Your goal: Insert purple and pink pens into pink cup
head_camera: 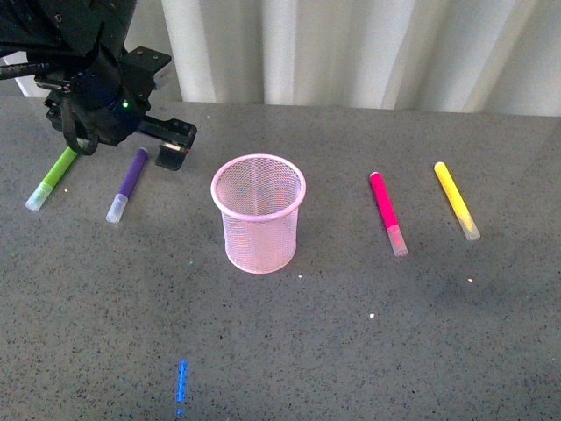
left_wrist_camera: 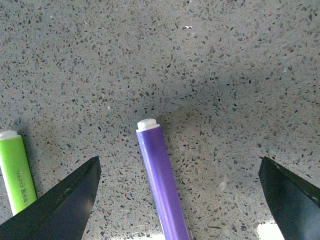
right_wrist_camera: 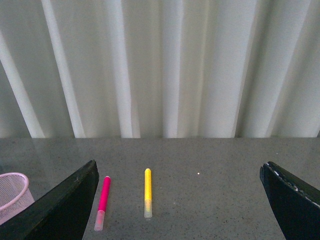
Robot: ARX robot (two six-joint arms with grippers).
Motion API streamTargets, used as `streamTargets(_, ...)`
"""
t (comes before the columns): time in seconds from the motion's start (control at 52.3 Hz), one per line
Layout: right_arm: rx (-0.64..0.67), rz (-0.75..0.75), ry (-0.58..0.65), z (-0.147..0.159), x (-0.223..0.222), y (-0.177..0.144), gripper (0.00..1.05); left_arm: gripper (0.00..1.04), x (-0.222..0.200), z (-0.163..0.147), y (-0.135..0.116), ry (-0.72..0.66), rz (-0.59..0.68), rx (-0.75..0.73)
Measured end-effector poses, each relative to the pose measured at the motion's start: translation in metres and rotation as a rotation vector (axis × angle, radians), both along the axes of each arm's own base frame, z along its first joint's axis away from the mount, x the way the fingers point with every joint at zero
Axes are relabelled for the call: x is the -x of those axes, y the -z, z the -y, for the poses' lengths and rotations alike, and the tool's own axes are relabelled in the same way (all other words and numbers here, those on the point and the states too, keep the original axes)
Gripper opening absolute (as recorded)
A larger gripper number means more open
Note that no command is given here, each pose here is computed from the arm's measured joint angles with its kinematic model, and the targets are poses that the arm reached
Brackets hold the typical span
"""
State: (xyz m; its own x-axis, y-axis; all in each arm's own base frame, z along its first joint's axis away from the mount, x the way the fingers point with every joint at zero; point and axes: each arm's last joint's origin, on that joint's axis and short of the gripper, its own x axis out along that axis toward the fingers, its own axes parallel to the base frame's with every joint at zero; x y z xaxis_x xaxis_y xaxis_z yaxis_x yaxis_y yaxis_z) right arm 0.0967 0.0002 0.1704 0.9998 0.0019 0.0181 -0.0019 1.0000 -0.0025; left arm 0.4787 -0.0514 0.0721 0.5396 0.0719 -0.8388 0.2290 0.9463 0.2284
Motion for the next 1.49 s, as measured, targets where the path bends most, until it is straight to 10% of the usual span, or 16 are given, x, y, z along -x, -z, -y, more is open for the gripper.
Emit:
streamTargets(0.516, 0.000, 0.000, 0.000, 0.000, 0.000, 0.000, 0.98, 0.98, -0.003, -0.007, 0.015, -0.020, -0.013, -0.007)
streamTargets(1.033, 0.000, 0.000, 0.000, 0.000, 0.000, 0.000, 0.98, 0.14, -0.003, -0.006, 0.020, -0.039, -0.016, 0.014)
streamTargets(1.491, 0.000, 0.000, 0.000, 0.000, 0.000, 0.000, 0.98, 0.12, 0.011, -0.008, -0.011, -0.147, 0.103, 0.208)
